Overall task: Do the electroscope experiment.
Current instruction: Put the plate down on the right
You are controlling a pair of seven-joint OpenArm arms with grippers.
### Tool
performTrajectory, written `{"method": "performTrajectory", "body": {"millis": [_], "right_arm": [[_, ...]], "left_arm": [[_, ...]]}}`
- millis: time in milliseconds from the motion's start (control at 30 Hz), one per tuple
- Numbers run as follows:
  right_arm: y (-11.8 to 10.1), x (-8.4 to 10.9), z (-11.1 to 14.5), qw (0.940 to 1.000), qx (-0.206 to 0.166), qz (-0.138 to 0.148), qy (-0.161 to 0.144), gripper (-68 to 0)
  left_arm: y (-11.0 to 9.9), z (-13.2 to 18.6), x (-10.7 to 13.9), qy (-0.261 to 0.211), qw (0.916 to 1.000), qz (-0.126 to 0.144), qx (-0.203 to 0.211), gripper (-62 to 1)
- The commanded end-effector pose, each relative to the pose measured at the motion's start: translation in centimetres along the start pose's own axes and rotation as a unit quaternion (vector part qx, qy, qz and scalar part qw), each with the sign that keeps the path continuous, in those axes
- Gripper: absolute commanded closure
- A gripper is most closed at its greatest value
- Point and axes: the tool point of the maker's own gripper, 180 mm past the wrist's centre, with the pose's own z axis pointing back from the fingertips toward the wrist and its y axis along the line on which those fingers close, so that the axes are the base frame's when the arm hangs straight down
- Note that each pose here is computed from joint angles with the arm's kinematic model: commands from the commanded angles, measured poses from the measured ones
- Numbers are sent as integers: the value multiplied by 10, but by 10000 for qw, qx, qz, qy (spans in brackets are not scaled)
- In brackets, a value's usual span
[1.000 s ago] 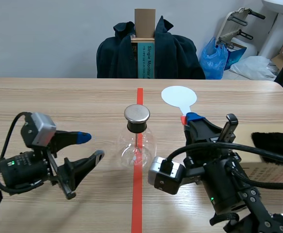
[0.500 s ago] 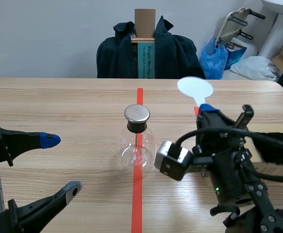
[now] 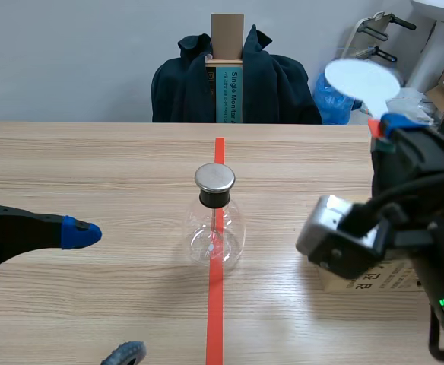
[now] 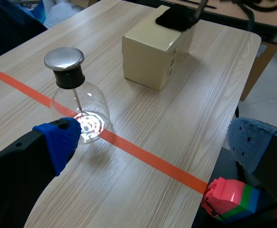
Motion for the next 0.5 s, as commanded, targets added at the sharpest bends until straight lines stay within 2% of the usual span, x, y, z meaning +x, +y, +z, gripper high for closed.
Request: {"method": "performTrajectory", "body": {"millis": [0, 167, 300, 367, 467], "right_arm": [[4, -1, 6, 10000, 83, 23, -8, -48], [20, 1, 31, 9989, 475, -20, -29, -195], [49, -4, 51, 9955, 922, 166, -123, -205], [62, -9, 58, 9941, 1032, 270, -177, -205], [89, -14, 71, 9888, 1377, 455, -345, -205]], "left_arm": [[1, -1, 7, -92, 9999, -10, 40, -623], [-3, -1, 13, -8, 10000, -64, 4, -623], [-4, -2, 14, 23, 10000, -23, 13, -623], [-3, -2, 14, 3, 10000, 0, 49, -623], [-2, -3, 15, -25, 10000, 29, 81, -623]]}}
